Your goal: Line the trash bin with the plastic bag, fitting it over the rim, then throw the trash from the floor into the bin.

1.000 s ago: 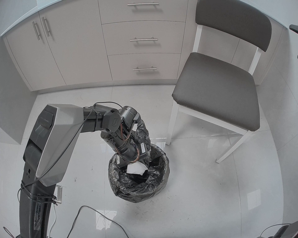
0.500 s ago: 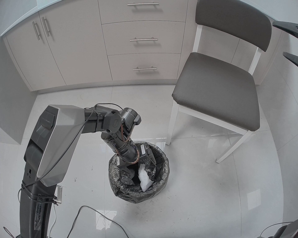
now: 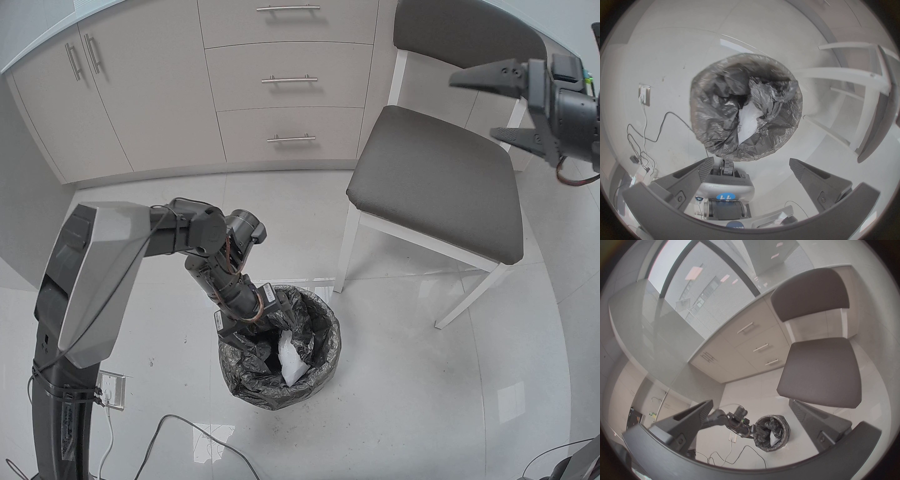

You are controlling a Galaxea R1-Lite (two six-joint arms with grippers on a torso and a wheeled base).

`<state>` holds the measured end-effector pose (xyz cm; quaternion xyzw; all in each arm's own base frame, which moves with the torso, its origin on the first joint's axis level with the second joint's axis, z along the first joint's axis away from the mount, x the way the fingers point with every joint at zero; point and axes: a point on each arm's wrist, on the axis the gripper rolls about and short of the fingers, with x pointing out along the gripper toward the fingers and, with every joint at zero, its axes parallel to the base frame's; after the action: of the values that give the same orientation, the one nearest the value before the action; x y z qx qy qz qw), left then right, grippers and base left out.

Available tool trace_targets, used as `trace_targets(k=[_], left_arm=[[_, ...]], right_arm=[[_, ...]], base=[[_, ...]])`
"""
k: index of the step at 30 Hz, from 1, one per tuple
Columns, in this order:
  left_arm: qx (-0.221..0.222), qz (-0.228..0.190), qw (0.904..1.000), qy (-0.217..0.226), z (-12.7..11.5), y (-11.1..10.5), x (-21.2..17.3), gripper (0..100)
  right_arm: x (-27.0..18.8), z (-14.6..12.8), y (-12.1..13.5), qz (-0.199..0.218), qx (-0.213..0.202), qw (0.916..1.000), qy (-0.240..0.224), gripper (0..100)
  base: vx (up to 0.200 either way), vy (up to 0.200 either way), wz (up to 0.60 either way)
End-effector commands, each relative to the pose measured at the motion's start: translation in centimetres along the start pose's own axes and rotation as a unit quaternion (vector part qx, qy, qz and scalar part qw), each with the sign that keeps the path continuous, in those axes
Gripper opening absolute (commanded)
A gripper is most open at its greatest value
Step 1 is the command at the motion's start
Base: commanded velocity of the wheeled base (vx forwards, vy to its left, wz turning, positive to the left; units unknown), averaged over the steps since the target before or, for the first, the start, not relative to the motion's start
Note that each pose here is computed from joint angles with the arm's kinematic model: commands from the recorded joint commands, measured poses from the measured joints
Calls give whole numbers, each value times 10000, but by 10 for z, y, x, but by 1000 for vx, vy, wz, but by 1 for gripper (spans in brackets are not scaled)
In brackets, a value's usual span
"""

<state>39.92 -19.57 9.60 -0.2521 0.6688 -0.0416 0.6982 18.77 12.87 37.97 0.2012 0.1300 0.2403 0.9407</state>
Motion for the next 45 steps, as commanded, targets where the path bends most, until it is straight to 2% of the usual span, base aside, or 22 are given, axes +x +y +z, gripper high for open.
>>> trace_targets(k=[1,4,10,15,18,20,26,31,35,36,37,39,41,43,45], left_arm=[[-312,-167,9990,-260,1,8,-51,100],[-489,-287,9975,-417,-4,18,-93,100],[-577,-610,9934,-783,-17,18,-139,100],[-517,-772,9909,-972,-33,20,-170,100],[-465,-820,9897,-1075,-42,22,-186,100],[-486,-806,9894,-1106,-44,25,-191,100],[-867,-620,9882,-1103,-39,49,-205,100],[-1022,-130,9925,-656,-47,69,-210,100],[-953,325,9949,-74,-73,80,-222,100],[-910,444,9948,120,-85,82,-230,100],[-919,451,9947,120,-93,83,-236,100],[-840,284,9960,-101,-110,82,-253,100],[-564,20,9972,-486,-137,86,-279,100],[42,-296,9948,-973,-173,93,-309,100],[484,-541,9874,-1407,-206,102,-331,100]], right_arm=[[49,-33,14,-66,-153,9979,624,0],[82,-54,25,-62,-254,9951,950,0],[136,-74,34,-89,-273,9933,1120,0],[186,-99,33,-484,-310,9920,1120,0],[220,-117,26,-889,-269,9902,1042,0],[229,-124,22,-997,-210,9893,1046,0],[268,-174,-4,-1602,-312,9764,1411,0],[292,-219,-23,-1990,-199,9645,1723,0],[310,-256,-47,-2264,-271,9516,2059,0],[313,-266,-54,-2343,-305,9472,2169,0],[316,-273,-59,-2406,-321,9437,2247,0],[319,-289,-67,-2519,-391,9357,2440,0],[322,-303,-74,-2610,-447,9284,2609,0],[325,-320,-82,-2700,-503,9208,2770,0],[328,-336,-90,-2773,-550,9138,2916,0]], base=[[0,0,0],[0,0,0],[0,0,0],[0,0,0],[0,0,0],[0,0,0],[0,0,0],[0,0,0],[0,0,0],[0,0,0],[0,0,0],[0,0,0],[0,0,0],[0,0,0],[0,0,0]])
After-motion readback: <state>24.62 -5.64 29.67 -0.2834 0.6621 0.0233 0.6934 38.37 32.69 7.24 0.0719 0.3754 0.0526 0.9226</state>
